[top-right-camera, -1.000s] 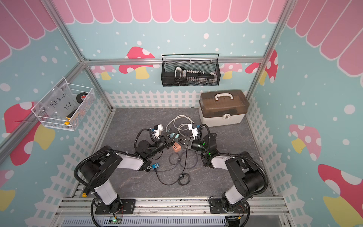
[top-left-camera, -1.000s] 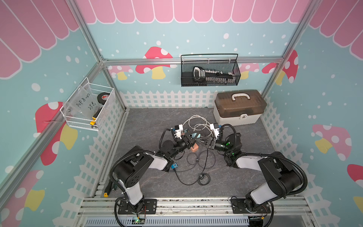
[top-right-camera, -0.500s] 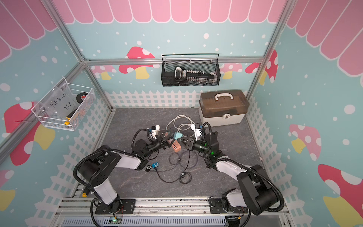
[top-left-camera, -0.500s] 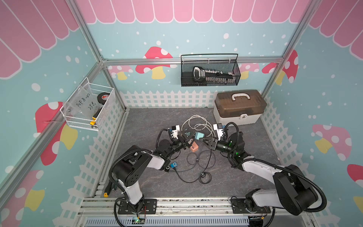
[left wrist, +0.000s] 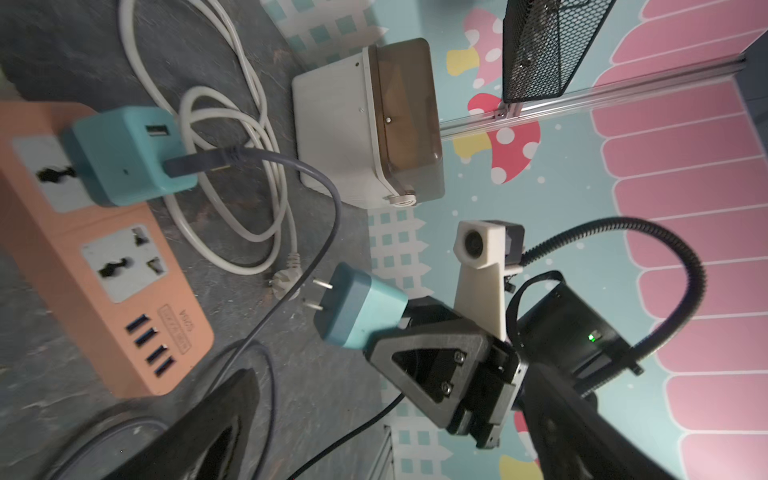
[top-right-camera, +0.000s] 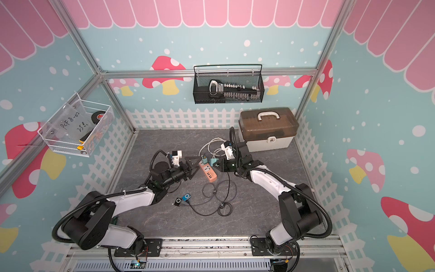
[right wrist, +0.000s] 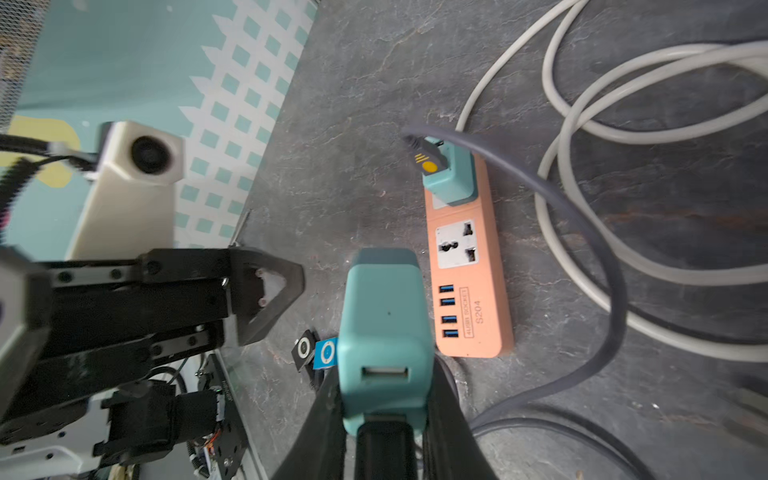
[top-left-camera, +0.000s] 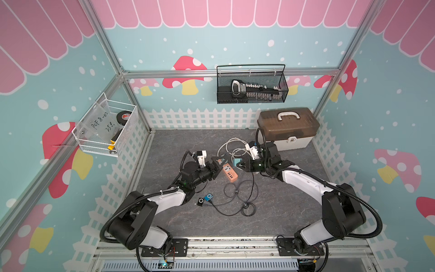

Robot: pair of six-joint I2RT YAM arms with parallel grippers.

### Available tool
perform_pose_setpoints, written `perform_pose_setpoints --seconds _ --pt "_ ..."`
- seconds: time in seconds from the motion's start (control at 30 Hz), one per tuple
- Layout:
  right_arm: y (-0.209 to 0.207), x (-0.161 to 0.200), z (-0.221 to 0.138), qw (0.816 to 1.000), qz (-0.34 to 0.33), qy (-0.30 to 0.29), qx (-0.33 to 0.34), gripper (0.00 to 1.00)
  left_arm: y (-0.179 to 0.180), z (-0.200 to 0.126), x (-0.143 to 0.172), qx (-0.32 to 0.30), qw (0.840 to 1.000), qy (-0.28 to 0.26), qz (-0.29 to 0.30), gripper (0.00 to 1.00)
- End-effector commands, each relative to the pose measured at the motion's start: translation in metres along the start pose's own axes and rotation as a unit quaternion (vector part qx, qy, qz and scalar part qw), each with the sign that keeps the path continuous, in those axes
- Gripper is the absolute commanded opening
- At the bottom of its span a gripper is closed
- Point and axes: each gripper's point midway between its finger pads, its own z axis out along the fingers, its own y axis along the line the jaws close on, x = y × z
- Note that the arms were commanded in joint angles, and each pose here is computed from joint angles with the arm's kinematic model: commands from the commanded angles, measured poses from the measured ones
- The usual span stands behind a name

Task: Charge mp3
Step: Insert the plug into the socket.

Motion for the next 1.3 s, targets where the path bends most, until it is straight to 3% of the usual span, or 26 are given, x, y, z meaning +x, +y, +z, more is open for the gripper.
perform_pose_setpoints --seconds 0.0,0.17,0.33,0.7,1.27 --pt "-0.018 0.024 0.007 0.993 -0.037 0.082 0.072 0.00 0.042 -0.024 -0.006 -0.153 0.986 -0.014 0.061 0.99" --pt "-0.019 0.026 0.026 0.977 -0.092 0.136 0.135 0.00 0.055 -0.057 -0.016 -0.247 0.964 -0.035 0.087 0.99" --pt "-0.020 0.024 0.040 0.954 -0.143 0.173 0.199 0.00 0.070 -0.081 -0.018 -0.300 0.948 -0.046 0.092 0.99" --pt "-0.033 0.018 0.050 0.917 -0.186 0.231 0.266 0.00 0.086 -0.096 -0.018 -0.331 0.937 -0.039 0.105 0.99" --pt "-0.034 0.020 0.073 0.896 -0.206 0.280 0.278 0.00 0.097 -0.100 -0.018 -0.344 0.932 -0.037 0.107 0.99"
